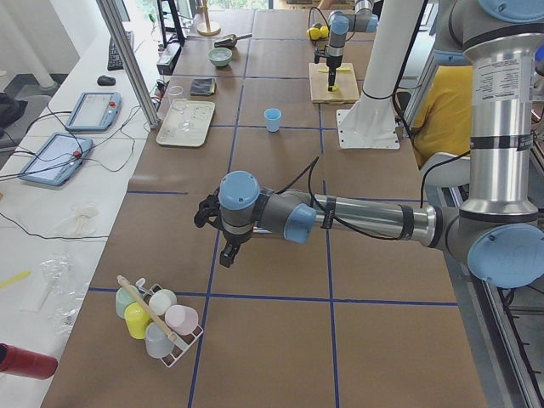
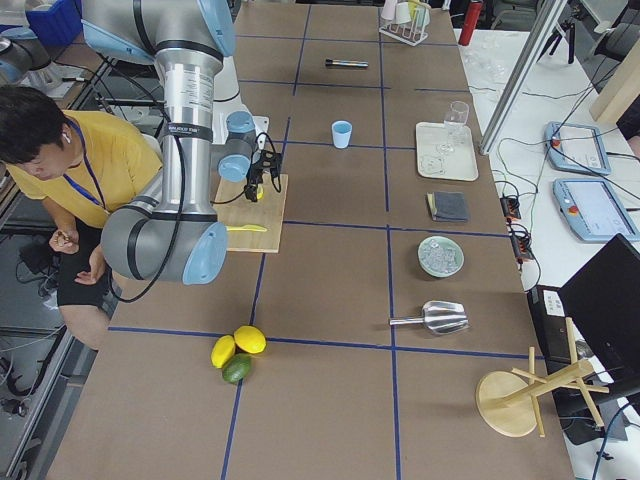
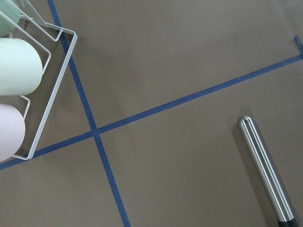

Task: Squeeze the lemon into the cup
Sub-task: 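Lower the right gripper and grasp the yellow lemon slice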

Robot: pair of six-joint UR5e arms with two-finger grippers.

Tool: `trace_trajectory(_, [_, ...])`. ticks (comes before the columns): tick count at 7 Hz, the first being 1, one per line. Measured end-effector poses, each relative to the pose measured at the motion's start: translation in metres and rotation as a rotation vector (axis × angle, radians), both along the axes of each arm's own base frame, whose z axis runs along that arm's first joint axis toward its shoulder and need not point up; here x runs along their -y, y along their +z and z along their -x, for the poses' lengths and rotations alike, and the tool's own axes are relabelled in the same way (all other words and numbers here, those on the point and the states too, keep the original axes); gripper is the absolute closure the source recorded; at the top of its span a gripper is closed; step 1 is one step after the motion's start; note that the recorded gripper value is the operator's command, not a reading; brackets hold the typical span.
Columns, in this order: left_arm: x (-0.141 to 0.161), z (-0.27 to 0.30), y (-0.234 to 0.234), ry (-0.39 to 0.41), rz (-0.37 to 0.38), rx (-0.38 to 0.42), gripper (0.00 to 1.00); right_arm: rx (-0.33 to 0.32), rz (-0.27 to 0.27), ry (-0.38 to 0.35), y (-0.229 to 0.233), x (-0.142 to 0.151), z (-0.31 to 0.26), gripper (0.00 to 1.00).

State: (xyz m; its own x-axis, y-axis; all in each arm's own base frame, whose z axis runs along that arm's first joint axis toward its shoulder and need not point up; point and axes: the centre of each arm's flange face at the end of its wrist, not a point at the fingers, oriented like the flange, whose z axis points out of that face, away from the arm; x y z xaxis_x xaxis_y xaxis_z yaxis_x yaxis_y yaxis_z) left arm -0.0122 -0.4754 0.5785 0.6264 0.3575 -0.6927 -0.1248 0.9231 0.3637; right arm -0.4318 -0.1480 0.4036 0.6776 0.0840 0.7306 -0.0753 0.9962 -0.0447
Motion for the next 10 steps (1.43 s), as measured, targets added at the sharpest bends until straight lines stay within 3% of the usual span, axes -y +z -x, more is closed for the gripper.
trace_trajectory(3, [0.0, 0.0, 0.0, 0.0, 0.0, 0.0, 0.0, -0.001, 0.0, -0.001, 0.0, 0.0, 0.0, 0.29])
trace_trajectory(4, [-0.001, 0.0, 0.001, 0.0, 0.002, 0.0, 0.0, -0.002, 0.001, -0.001, 0.001, 0.0, 0.0, 0.31])
trace_trajectory(7, [-0.004, 0.001, 0.003, 0.0, 0.004, 0.001, 0.0, 0.0, 0.0, 0.0, -0.001, 0.0, -0.002, 0.53])
trace_trajectory(10, [-0.01, 0.003, 0.002, -0.002, 0.004, 0.0, 0.0, 0.014, 0.002, 0.0, -0.008, 0.0, -0.011, 0.54])
